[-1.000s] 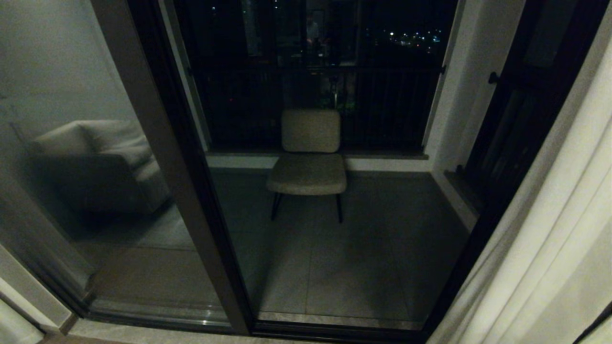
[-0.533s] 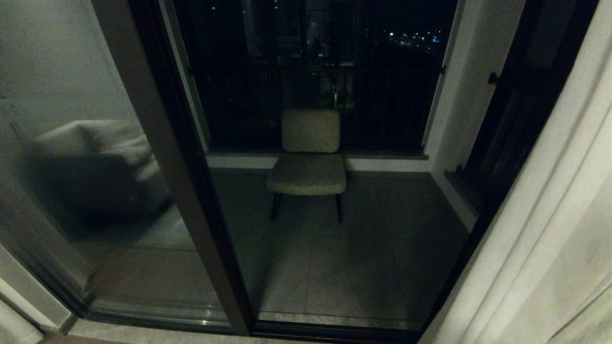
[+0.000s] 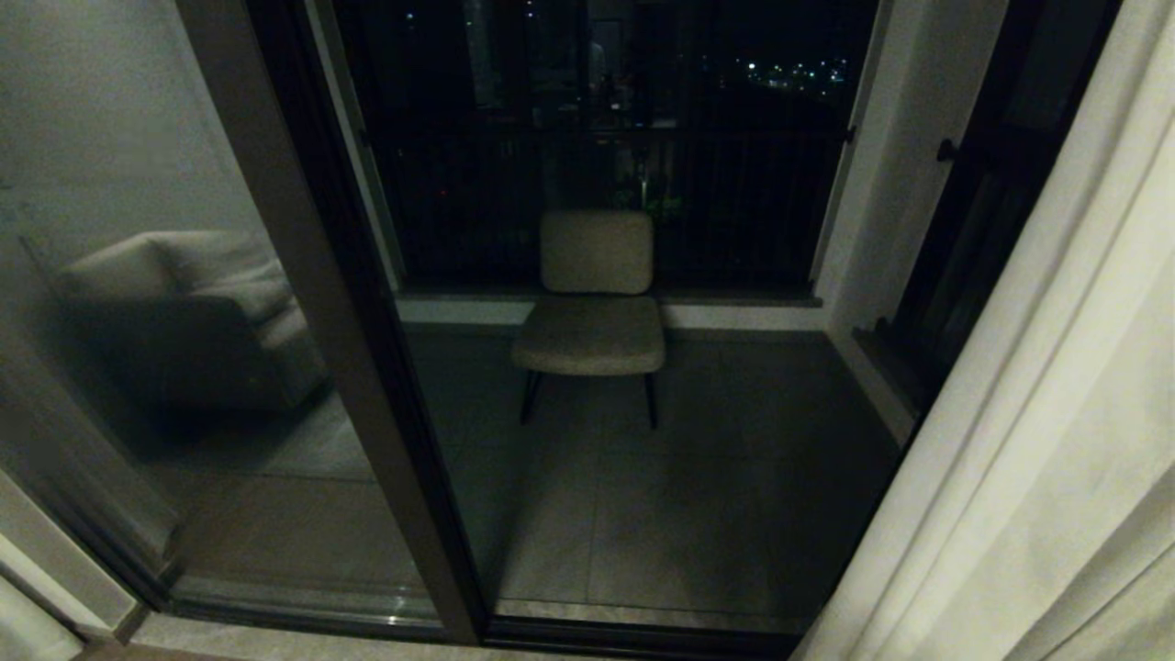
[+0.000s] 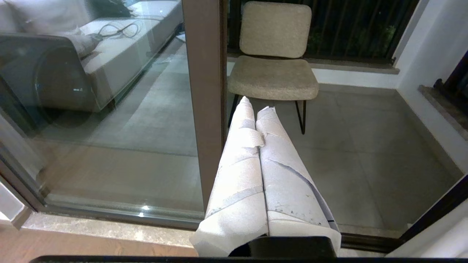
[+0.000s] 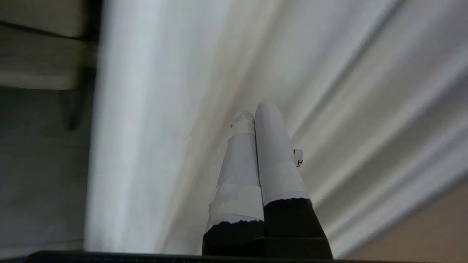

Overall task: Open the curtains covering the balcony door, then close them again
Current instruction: Pull the inner curtains open on both sides

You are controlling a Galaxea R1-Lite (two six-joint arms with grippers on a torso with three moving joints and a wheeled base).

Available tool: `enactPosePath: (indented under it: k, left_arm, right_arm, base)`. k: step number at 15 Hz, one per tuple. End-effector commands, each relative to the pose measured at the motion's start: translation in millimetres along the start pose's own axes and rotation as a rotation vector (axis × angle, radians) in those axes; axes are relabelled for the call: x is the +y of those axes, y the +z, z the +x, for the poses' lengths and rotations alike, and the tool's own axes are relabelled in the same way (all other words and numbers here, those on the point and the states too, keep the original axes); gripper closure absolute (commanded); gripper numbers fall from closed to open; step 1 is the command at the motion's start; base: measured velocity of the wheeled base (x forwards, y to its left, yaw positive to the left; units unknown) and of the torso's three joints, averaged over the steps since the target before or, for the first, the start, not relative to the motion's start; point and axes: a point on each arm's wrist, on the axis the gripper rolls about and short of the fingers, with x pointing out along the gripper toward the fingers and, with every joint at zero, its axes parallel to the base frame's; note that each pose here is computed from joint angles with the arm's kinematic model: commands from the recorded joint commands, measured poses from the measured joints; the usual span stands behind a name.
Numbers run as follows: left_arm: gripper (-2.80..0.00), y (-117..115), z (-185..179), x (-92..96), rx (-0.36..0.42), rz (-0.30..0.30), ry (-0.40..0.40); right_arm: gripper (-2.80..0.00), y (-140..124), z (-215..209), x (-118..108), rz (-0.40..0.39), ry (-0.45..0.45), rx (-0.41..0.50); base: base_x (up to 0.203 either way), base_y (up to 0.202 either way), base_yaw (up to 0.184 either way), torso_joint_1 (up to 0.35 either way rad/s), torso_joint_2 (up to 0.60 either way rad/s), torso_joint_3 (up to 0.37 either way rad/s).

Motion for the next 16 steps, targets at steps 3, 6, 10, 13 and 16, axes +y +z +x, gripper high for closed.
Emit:
enactPosePath:
  k: [3,6,10,13,16]
  left_arm:
    - [0.0,0.2,-0.1,0.0,-0.001,-0.001,0.001]
    - [0.0,-0.2,0.0,0.0,0.0,-0.001,0.001]
    - [0.0,0.2,-0.1,0.0,-0.001,-0.001,0.001]
    - [0.0,-0.1,0.0,0.0,0.0,-0.001,0.001]
    - [0.0,0.2,-0.1,0.0,-0.002,-0.001,0.001]
  right_arm:
    - [0.0,-24.0,-27.6,18.3,0.033,0.184,-0.111]
    - [0.0,-35.6,-41.7,23.2,0.11,0.313,-0.168]
    - [0.0,-55.6,-49.6,28.7,0.206,0.379,-0.024]
    - [0.0,-61.5,-50.4,30.2,0.204,0.398,0.03]
    - [0.0,-65.8,-58.7,28.5,0.216,0.458,-0.031]
  base:
    - [0.0,0.0,0.0,0.0,0.0,0.0]
    - [0.0,0.0,0.0,0.0,0.0,0.0]
    - [0.0,0.0,0.0,0.0,0.0,0.0]
    - [0.0,0.0,0.0,0.0,0.0,0.0]
    - [0.0,0.0,0.0,0.0,0.0,0.0]
